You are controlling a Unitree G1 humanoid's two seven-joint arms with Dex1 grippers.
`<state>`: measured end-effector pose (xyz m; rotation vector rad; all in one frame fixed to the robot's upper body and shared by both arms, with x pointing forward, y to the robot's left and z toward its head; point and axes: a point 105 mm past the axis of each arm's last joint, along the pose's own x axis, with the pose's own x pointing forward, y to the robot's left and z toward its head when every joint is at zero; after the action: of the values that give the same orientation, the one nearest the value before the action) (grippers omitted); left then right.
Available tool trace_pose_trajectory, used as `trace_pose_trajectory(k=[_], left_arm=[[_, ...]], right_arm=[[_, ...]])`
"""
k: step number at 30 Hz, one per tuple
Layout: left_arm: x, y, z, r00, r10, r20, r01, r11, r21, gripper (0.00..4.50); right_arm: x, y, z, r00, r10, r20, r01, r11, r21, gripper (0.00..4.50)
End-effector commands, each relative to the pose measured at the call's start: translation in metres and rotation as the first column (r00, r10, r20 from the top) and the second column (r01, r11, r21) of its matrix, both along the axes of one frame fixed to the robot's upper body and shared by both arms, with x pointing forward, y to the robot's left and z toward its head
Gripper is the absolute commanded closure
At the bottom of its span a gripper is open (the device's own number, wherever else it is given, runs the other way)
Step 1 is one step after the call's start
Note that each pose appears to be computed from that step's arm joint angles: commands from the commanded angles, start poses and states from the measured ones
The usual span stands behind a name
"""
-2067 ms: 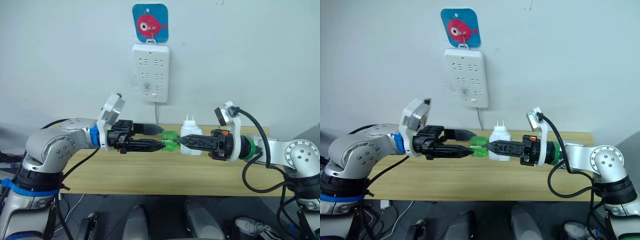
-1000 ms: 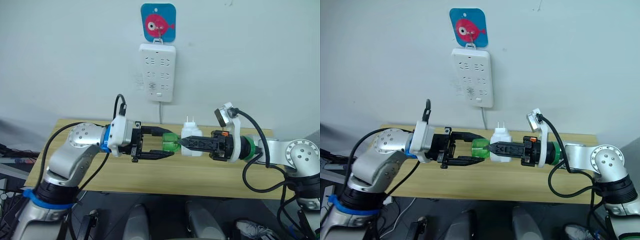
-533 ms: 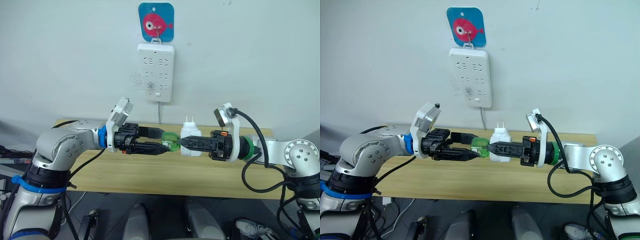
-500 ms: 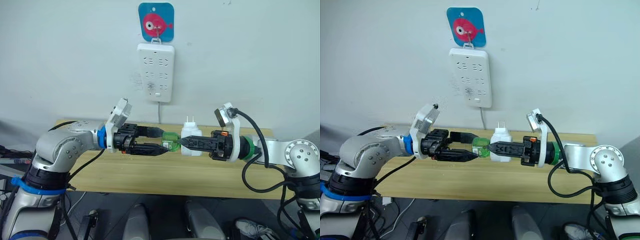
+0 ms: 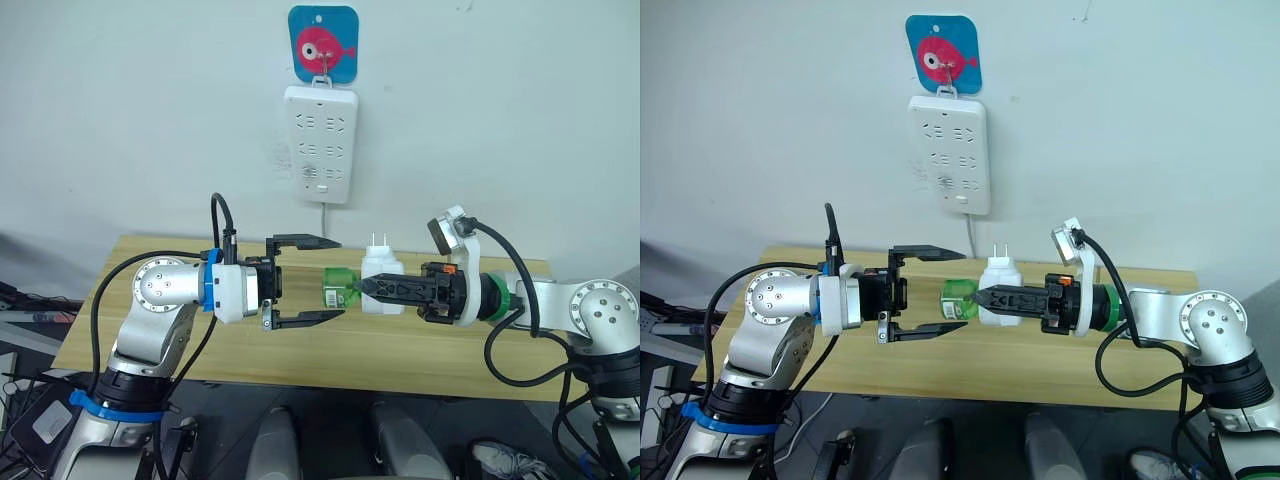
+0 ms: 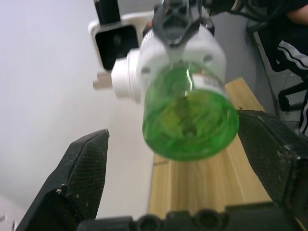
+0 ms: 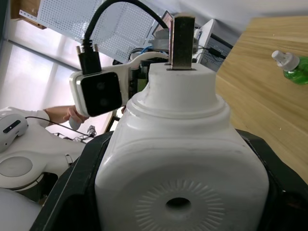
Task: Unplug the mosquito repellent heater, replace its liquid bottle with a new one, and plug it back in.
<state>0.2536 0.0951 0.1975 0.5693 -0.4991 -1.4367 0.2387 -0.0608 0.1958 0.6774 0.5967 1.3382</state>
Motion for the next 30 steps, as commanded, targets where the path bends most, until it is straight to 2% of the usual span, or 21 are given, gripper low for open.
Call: trace_pose_trajectory(k=[1, 2, 3, 5, 7, 9, 11, 12, 14, 15, 16, 17, 18, 20, 23, 28, 30], left_arm=[[-0.009, -0.005, 0.009, 0.998, -0.043, 0.047, 0.044, 0.999, -0.025, 0.0], [-0.009, -0.005, 0.01, 0.998, -0.047, 0.05, 0.048, 0.998, -0.029, 0.0], [-0.009, -0.005, 0.01, 0.997, -0.05, 0.051, 0.051, 0.998, -0.028, 0.19], [-0.01, -0.006, 0.009, 0.997, -0.063, 0.04, 0.063, 0.998, -0.018, 0.6], [-0.011, -0.006, 0.006, 0.997, -0.072, 0.014, 0.072, 0.997, -0.006, 1.23], [-0.011, -0.005, 0.004, 0.996, -0.073, -0.059, 0.073, 0.997, -0.001, 1.87], [-0.009, -0.003, 0.0, 0.972, -0.06, -0.225, 0.068, 0.997, 0.029, 2.26], [-0.006, -0.002, 0.0, 0.934, -0.038, -0.355, 0.053, 0.998, 0.032, 2.26], [-0.004, 0.002, 0.001, 0.81, -0.014, -0.587, 0.042, 0.999, 0.033, 2.26], [-0.004, 0.008, 0.001, 0.72, -0.01, -0.694, 0.053, 0.998, 0.04, 2.26], [-0.002, 0.013, 0.003, 0.606, -0.009, -0.796, 0.049, 0.998, 0.026, 2.26], [0.001, 0.019, 0.006, 0.496, -0.013, -0.868, 0.052, 0.999, 0.015, 2.26], [0.001, 0.023, 0.008, 0.42, -0.017, -0.907, 0.054, 0.999, 0.006, 2.26], [0.003, 0.025, 0.011, 0.365, -0.017, -0.931, 0.047, 0.999, 0.0, 2.26], [0.003, 0.023, 0.011, 0.374, -0.001, -0.927, 0.034, 0.999, 0.013, 2.26], [0.005, 0.018, 0.006, 0.45, 0.028, -0.892, -0.006, 1.0, 0.029, 2.26], [0.003, 0.018, 0.003, 0.484, 0.041, -0.874, 0.003, 0.999, 0.049, 1.53]], right_arm=[[-0.006, 0.0, 0.011, 0.999, 0.029, 0.035, -0.03, 0.999, 0.03, 1.45], [-0.006, 0.0, 0.011, 0.999, 0.029, 0.036, -0.03, 0.999, 0.03, 1.45], [-0.006, 0.0, 0.011, 0.999, 0.028, 0.036, -0.029, 0.999, 0.03, 1.45], [-0.006, 0.0, 0.011, 0.999, 0.027, 0.037, -0.028, 0.999, 0.029, 1.45], [-0.006, 0.0, 0.012, 0.999, 0.025, 0.037, -0.027, 0.999, 0.03, 1.45], [-0.006, 0.0, 0.012, 0.999, 0.024, 0.037, -0.025, 0.999, 0.03, 1.45], [-0.006, 0.0, 0.012, 0.999, 0.024, 0.037, -0.025, 0.999, 0.03, 1.45], [-0.006, 0.0, 0.012, 0.999, 0.025, 0.037, -0.026, 0.999, 0.03, 1.45], [-0.006, 0.0, 0.011, 0.999, 0.028, 0.037, -0.029, 0.999, 0.028, 1.45], [-0.006, 0.0, 0.011, 0.999, 0.03, 0.037, -0.031, 0.999, 0.027, 1.45], [-0.007, 0.0, 0.011, 0.999, 0.032, 0.037, -0.033, 0.999, 0.026, 1.45], [-0.007, 0.001, 0.011, 0.999, 0.035, 0.037, -0.036, 0.999, 0.026, 1.45], [-0.007, 0.001, 0.011, 0.999, 0.036, 0.037, -0.037, 0.999, 0.026, 1.45], [-0.007, 0.002, 0.011, 0.999, 0.037, 0.038, -0.038, 0.999, 0.026, 1.45], [-0.007, 0.002, 0.011, 0.999, 0.038, 0.038, -0.039, 0.999, 0.027, 1.45], [-0.007, 0.002, 0.011, 0.999, 0.034, 0.038, -0.036, 0.999, 0.028, 1.45], [-0.007, 0.002, 0.011, 0.999, 0.034, 0.037, -0.036, 0.999, 0.029, 1.45]])
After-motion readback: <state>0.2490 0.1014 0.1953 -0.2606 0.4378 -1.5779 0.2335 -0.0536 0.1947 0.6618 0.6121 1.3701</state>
